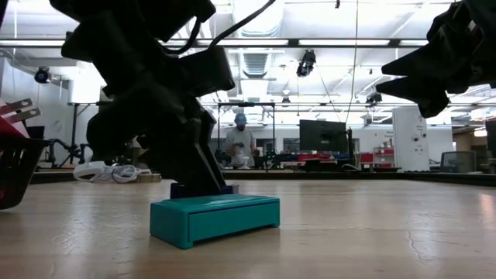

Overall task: Pick & Place Office items
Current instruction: Put the dark blue digital clock into the orange basket

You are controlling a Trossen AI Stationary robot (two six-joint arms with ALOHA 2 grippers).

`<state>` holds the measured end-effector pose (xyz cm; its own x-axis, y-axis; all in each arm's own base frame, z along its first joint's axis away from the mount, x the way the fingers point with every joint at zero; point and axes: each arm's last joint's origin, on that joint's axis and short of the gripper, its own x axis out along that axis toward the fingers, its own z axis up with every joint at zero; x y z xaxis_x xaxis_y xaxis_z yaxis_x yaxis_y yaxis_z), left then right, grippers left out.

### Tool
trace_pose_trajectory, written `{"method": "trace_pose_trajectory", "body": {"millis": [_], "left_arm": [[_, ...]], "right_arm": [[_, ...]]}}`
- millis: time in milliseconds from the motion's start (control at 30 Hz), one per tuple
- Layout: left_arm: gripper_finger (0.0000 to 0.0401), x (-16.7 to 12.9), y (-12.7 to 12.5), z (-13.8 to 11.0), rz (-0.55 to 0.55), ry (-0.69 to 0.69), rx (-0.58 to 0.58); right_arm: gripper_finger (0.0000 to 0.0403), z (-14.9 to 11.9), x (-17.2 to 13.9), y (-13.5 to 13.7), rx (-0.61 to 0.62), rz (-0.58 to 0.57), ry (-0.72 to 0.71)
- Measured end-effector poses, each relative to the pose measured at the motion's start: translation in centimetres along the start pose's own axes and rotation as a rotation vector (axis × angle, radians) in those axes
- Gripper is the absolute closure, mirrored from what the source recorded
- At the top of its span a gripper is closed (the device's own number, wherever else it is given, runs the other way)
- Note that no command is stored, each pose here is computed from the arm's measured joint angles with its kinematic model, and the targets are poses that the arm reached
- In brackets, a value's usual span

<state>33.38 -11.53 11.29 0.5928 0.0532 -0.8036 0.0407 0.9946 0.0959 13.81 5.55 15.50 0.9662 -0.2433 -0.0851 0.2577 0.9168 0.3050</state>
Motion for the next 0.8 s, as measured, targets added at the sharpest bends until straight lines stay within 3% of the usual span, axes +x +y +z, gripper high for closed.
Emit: {"method": "trace_pose_trajectory", "body": {"millis": [300, 467, 800], "left_arm": [[0.0255, -4.6, 0.8, 2.2, 0.053, -0.016, -0.053], [0.0255, -8.5, 1.2, 2.8, 0.067, -0.041, -0.174], [0.0254, -15.9, -0.9, 0.5, 0.209, -0.126, -0.482]], "right_arm": [[0.0193, 0.0, 0.0, 0.0, 0.001, 0.000, -0.001], [0.0193, 0.0, 0.0, 0.0, 0.000, 0.000, 0.000], [0.0193, 0.0, 0.0, 0.0, 0.001, 0.000, 0.000]]}}
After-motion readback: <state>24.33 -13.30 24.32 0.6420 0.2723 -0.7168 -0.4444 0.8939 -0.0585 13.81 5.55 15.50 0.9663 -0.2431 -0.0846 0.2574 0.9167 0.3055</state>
